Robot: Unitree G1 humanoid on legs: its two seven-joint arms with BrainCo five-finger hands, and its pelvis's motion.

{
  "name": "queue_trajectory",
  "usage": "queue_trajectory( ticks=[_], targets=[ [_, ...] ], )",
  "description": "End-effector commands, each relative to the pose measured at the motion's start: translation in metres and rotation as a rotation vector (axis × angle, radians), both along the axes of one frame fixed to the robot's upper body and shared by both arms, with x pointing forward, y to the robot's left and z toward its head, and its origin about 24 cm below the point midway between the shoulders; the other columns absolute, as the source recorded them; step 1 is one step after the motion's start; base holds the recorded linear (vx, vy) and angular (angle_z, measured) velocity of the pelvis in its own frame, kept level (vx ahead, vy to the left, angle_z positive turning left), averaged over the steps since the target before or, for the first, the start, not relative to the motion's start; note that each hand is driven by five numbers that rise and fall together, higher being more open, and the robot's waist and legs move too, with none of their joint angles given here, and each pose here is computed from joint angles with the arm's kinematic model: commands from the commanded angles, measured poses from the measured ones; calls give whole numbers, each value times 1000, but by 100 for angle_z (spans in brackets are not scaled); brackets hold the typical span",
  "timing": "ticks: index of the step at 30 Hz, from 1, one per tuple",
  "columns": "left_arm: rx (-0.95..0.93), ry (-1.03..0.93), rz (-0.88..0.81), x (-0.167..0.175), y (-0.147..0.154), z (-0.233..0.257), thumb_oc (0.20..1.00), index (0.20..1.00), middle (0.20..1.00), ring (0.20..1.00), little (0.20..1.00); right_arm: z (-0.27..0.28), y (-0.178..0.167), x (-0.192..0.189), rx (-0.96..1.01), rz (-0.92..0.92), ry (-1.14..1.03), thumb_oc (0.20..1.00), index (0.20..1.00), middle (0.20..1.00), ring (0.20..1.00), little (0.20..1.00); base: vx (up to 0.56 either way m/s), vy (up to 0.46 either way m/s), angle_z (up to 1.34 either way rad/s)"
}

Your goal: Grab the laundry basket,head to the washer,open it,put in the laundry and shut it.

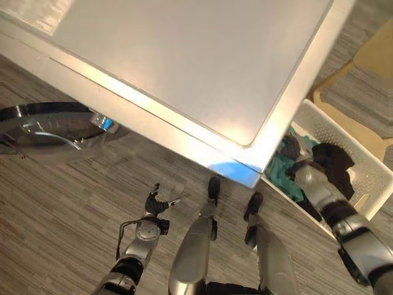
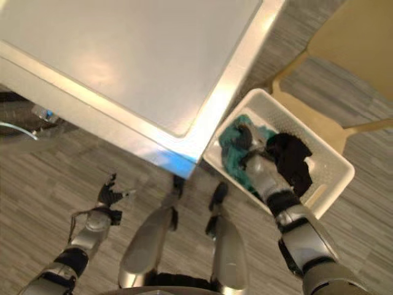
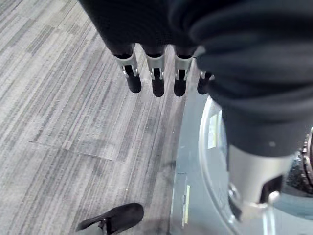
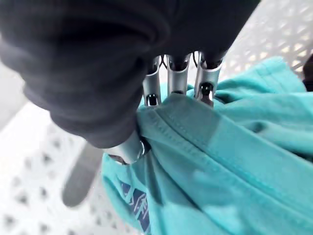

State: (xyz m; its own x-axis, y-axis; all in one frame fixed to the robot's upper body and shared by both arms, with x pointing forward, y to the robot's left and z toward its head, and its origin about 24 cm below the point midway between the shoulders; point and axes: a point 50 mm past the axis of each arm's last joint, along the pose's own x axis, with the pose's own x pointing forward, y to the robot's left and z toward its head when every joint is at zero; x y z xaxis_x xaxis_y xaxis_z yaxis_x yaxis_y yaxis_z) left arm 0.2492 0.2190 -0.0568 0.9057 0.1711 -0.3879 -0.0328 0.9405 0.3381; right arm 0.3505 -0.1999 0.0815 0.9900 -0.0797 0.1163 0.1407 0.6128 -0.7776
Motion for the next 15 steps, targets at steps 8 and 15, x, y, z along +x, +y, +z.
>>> queue_trajectory(
  ticks=[8, 15],
  targets=[
    [-53, 105, 99, -40, 18, -22, 1000, 1000, 1000, 1000, 1000, 6, -6, -47, 621, 59, -166, 200, 200, 200, 200, 200, 89, 25, -10],
    [-84, 108, 133, -59, 26, -23, 1000, 1000, 1000, 1000, 1000, 27, 26, -79, 963, 326, -256, 200, 200, 200, 200, 200, -47, 79, -34]
  ],
)
